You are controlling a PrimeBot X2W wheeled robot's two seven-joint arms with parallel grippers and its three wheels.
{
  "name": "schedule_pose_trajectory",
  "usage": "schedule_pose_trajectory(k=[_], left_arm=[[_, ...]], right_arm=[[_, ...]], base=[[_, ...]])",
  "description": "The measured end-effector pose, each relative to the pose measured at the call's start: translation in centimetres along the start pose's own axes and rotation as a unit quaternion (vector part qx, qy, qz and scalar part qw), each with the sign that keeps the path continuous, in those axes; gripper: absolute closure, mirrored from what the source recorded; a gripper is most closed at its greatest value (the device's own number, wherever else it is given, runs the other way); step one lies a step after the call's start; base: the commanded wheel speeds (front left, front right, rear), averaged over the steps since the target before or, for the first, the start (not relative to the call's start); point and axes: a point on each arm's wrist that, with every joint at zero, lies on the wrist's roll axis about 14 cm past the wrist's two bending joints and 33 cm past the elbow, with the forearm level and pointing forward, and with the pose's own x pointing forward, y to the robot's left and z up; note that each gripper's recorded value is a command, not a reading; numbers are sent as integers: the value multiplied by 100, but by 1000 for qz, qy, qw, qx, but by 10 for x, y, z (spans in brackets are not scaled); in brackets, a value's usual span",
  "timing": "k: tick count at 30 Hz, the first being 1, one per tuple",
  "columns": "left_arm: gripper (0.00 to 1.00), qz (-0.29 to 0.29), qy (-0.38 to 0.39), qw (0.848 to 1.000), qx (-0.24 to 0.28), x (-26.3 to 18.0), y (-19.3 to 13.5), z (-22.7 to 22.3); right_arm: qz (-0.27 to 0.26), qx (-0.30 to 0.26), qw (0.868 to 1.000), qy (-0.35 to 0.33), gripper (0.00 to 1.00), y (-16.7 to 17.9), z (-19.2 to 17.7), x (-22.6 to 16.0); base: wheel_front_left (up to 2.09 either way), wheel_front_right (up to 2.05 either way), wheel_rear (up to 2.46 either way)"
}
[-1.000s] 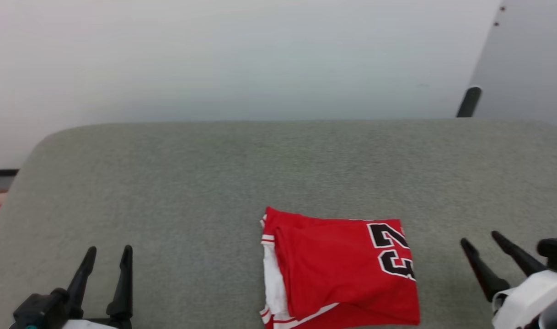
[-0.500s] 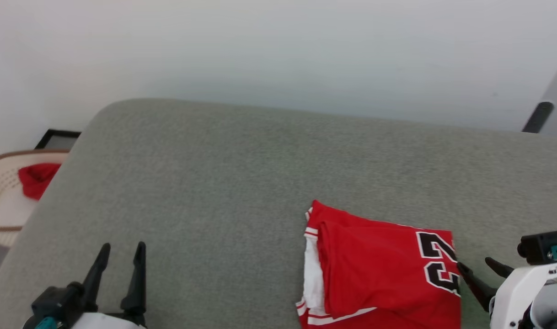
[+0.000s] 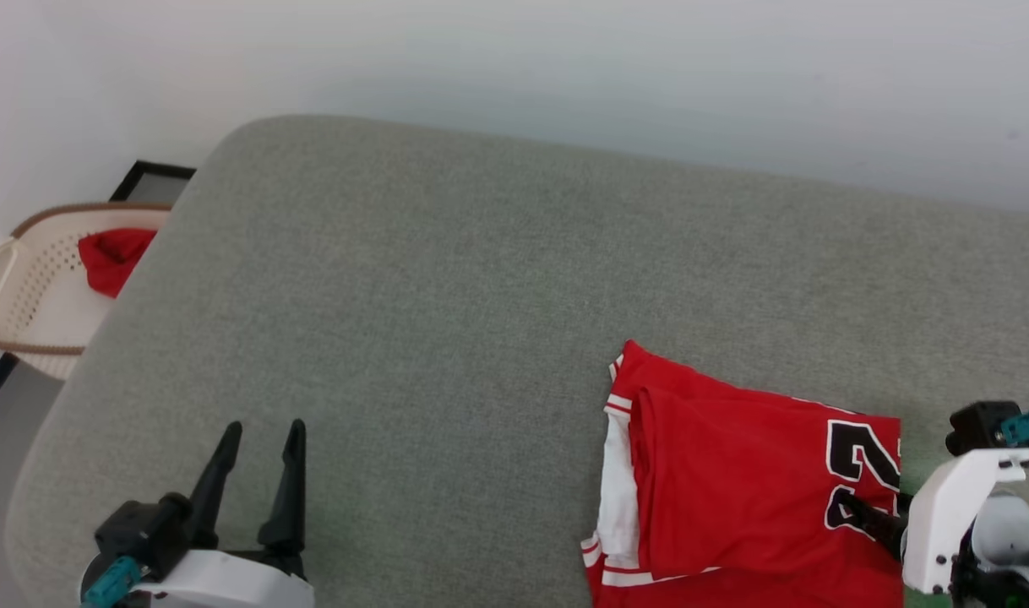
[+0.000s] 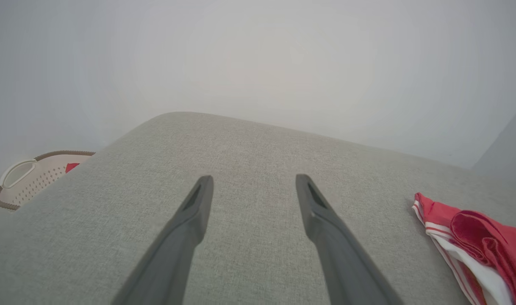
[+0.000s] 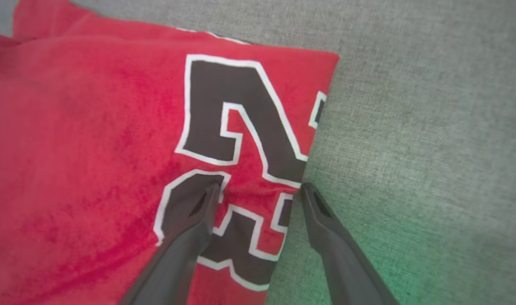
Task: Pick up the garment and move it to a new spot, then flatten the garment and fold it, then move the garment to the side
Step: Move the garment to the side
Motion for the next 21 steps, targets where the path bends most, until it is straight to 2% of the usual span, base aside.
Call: schedule_pose_trajectory(k=[2,3,4,16,21], left_arm=[[0,2,5,1000,-1,1,0,-4],[0,3,7,1000,-2,1,-1,-5],[0,3,7,1000,-4,2,-1,-5],[0,3,11,1000,-7,7,-3,-9],[0,-14,10,1000,-6,16,-14,-9]], right_arm=[[2,1,1000,20,0,1,-2,5],[3,2,1000,29,53,1,-4,8],[4,2,999,35,100,1,-4,9],[4,-8,999,42,100,1,8,8],[-16,-28,999,26,100,-15,25,-5]], base=[[0,0,0],[0,0,0],[0,0,0],[0,0,0],[0,0,0]])
